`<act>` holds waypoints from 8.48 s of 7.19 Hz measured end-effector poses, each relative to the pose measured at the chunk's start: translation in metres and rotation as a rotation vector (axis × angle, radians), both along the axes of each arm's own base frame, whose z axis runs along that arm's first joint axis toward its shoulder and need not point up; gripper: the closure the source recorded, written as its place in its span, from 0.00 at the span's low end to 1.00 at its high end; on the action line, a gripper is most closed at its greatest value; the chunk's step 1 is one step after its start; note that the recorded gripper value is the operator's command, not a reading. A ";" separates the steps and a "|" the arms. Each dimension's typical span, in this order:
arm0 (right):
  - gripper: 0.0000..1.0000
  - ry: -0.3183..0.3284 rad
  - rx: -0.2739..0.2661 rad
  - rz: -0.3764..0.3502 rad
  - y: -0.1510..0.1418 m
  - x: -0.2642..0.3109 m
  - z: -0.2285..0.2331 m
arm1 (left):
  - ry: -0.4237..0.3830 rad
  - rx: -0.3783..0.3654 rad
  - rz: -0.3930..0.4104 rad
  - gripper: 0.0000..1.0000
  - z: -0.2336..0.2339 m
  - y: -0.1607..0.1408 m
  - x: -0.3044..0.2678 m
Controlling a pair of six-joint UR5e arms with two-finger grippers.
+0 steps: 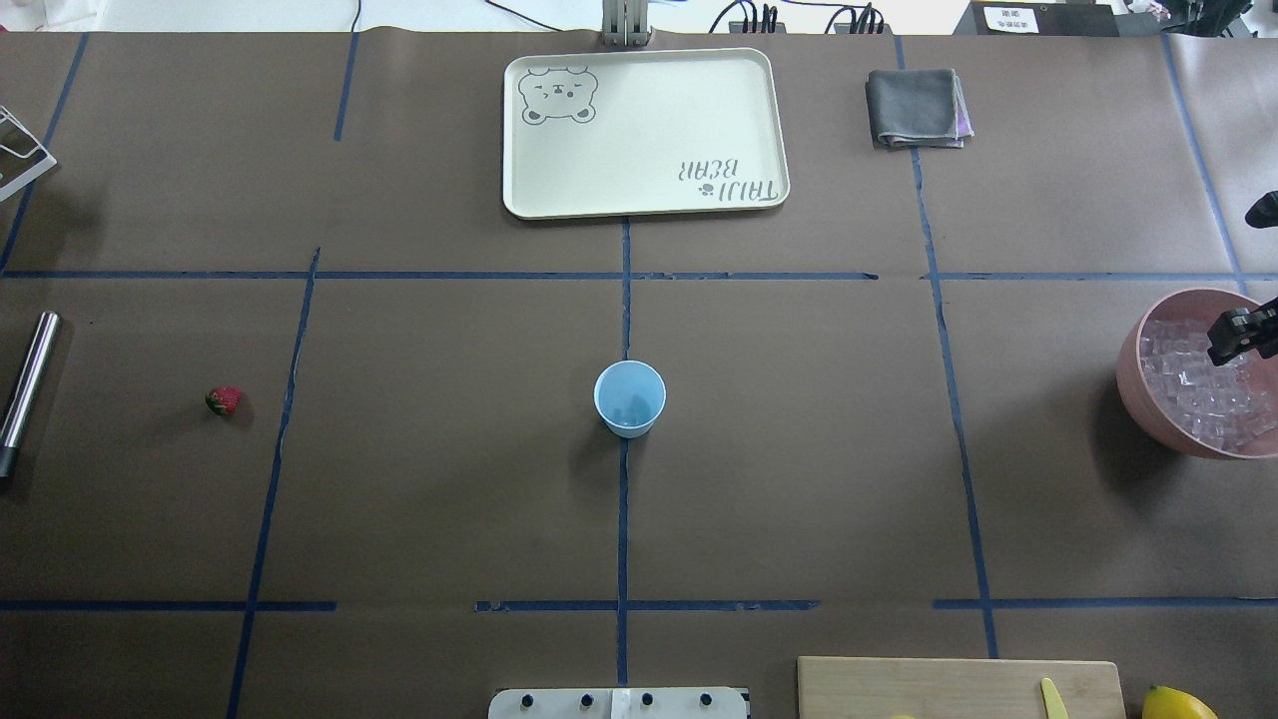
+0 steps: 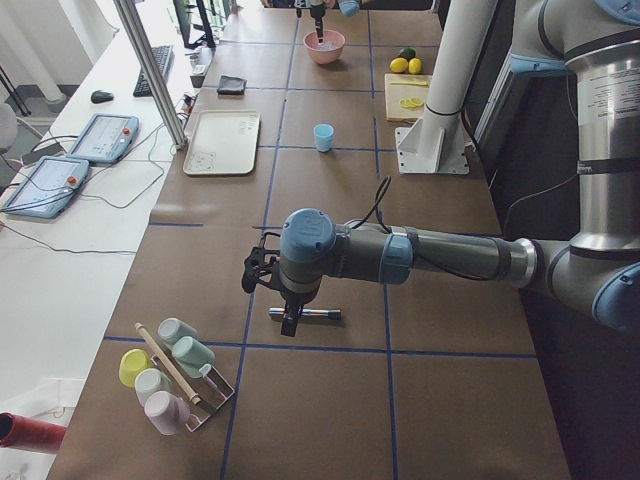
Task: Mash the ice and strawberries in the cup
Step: 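Grasp another ice cube in the bowl with the right gripper, then carry the ice cube with the right gripper over the light-blue cup, then lower into the cup and open the right gripper to release, then move the right gripper back over the pink ice bowl, then grasp a third ice cube in the bowl with the right gripper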
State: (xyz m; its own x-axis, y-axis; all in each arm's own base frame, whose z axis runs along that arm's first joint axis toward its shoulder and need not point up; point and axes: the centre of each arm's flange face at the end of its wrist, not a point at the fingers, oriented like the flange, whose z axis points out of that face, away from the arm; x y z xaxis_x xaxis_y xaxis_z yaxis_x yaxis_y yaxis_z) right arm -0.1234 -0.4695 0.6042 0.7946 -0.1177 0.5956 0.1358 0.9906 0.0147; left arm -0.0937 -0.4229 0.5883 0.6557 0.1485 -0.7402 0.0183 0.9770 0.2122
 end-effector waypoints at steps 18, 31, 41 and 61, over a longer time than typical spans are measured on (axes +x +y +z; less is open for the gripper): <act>1.00 -0.096 0.013 0.077 -0.026 -0.102 -0.292 | 0.001 -0.003 0.002 0.00 0.000 0.002 0.001; 0.99 -0.103 -0.032 0.260 0.070 -0.452 -0.470 | -0.001 -0.009 0.003 0.00 0.004 0.001 0.001; 0.01 -0.149 -0.015 0.267 0.066 -0.455 -0.474 | 0.000 -0.015 0.004 0.00 0.007 0.001 0.001; 0.29 -0.147 0.003 0.211 0.042 -0.010 -0.059 | -0.002 0.008 0.004 0.00 -0.004 0.000 0.002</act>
State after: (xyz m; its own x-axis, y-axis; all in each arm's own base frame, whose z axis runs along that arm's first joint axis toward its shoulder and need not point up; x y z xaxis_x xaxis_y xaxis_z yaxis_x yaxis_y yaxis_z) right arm -0.1336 -0.4272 0.5455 0.7066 0.0395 0.7065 -0.0777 0.9967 0.0220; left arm -0.0921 -0.4225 0.5842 0.6565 0.1569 -0.7378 0.0144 0.9754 0.2202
